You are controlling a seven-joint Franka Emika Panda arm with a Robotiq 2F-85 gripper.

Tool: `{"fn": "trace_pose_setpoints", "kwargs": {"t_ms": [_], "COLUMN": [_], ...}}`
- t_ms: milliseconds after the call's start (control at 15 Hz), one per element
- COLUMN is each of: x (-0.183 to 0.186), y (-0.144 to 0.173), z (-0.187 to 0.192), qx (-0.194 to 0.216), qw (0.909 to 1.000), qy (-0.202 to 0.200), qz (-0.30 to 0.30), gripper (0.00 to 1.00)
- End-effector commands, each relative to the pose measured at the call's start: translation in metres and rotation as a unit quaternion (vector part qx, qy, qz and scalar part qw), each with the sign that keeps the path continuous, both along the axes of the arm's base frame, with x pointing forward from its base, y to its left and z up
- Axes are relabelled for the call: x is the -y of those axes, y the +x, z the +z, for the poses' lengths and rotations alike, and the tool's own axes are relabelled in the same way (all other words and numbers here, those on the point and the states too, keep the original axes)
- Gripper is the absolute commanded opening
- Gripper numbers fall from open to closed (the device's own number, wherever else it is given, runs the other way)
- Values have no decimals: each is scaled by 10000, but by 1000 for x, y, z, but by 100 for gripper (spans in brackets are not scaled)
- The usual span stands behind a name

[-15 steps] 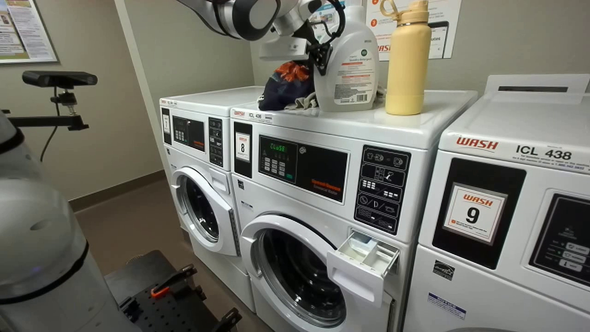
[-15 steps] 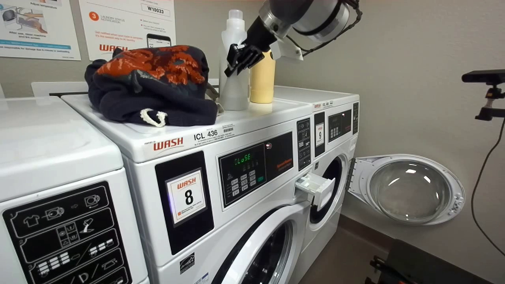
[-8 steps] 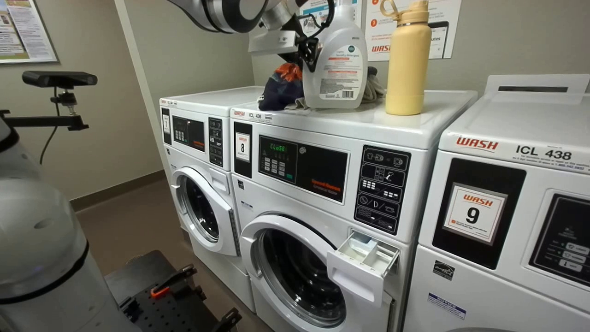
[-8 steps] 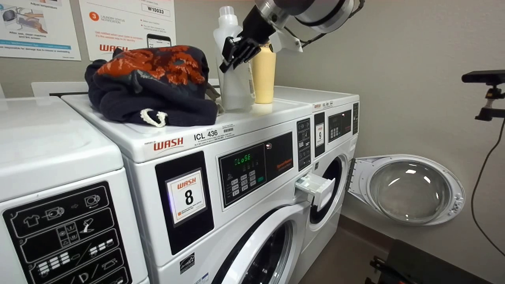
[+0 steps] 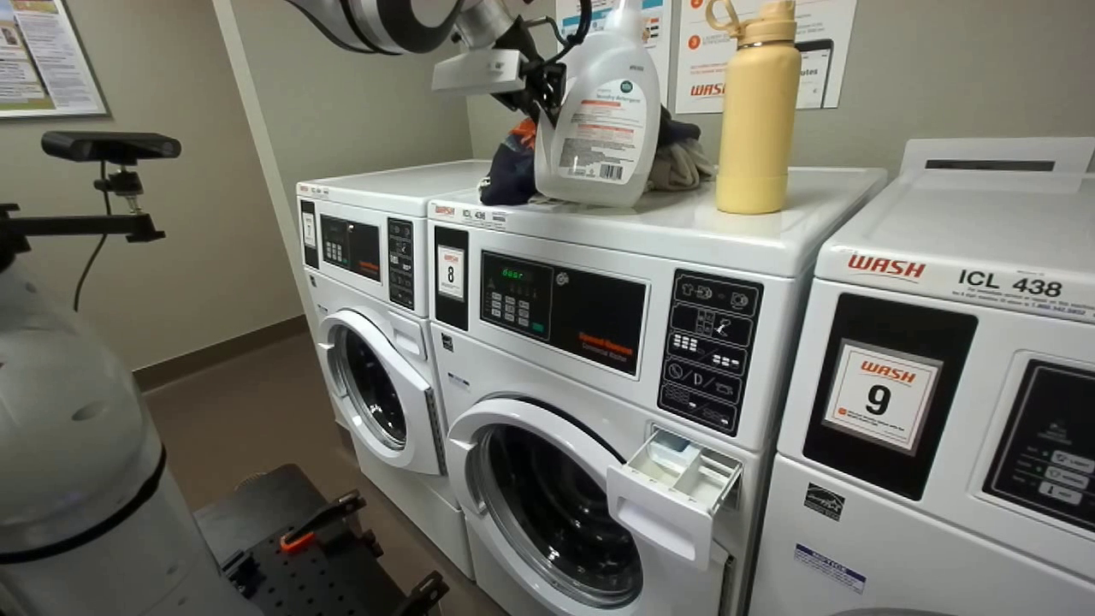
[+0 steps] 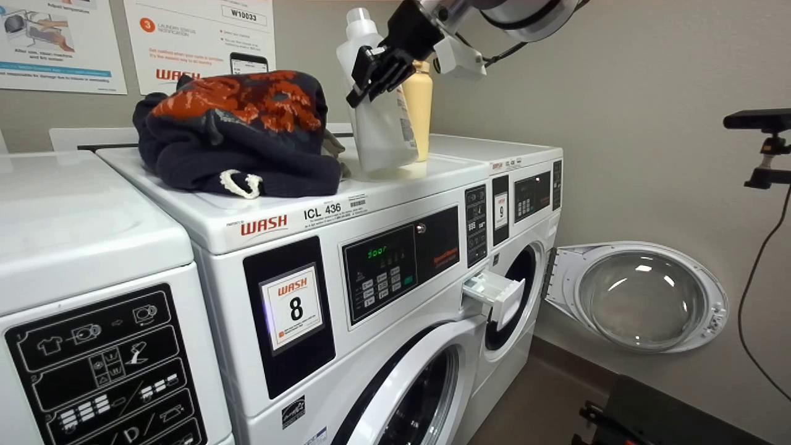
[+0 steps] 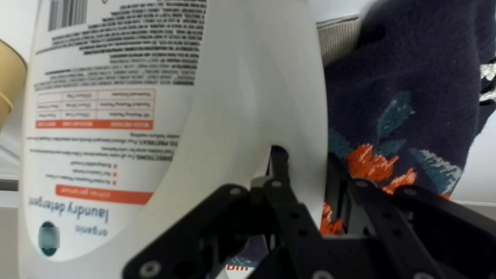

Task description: Pour some detergent into the washing machine drawer

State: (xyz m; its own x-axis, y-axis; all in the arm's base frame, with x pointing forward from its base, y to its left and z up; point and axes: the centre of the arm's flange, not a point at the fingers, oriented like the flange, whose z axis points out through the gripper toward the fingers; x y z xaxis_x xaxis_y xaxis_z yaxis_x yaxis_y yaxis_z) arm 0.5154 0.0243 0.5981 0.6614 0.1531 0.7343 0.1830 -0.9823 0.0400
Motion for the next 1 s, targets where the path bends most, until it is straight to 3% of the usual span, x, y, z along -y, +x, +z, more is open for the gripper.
{"fn": "trace_pose_setpoints", "kwargs": {"t_ms": [0,200,267,400,800,933], "x": [5,6,6,7,12,12], "y": [-23,-29,-30,-32,-34,-32], "z": [3,-12,-17,-21,-22,-18], "qx": [167,59,11,37,161,217], "qw": [9998,9998,9998,9998,9994,9993], "qy": [-75,-171,-161,-163,-247,-289], "qz": [-92,-120,-123,-133,-156,-128], "gripper": [7,8,51,55,100,100]}}
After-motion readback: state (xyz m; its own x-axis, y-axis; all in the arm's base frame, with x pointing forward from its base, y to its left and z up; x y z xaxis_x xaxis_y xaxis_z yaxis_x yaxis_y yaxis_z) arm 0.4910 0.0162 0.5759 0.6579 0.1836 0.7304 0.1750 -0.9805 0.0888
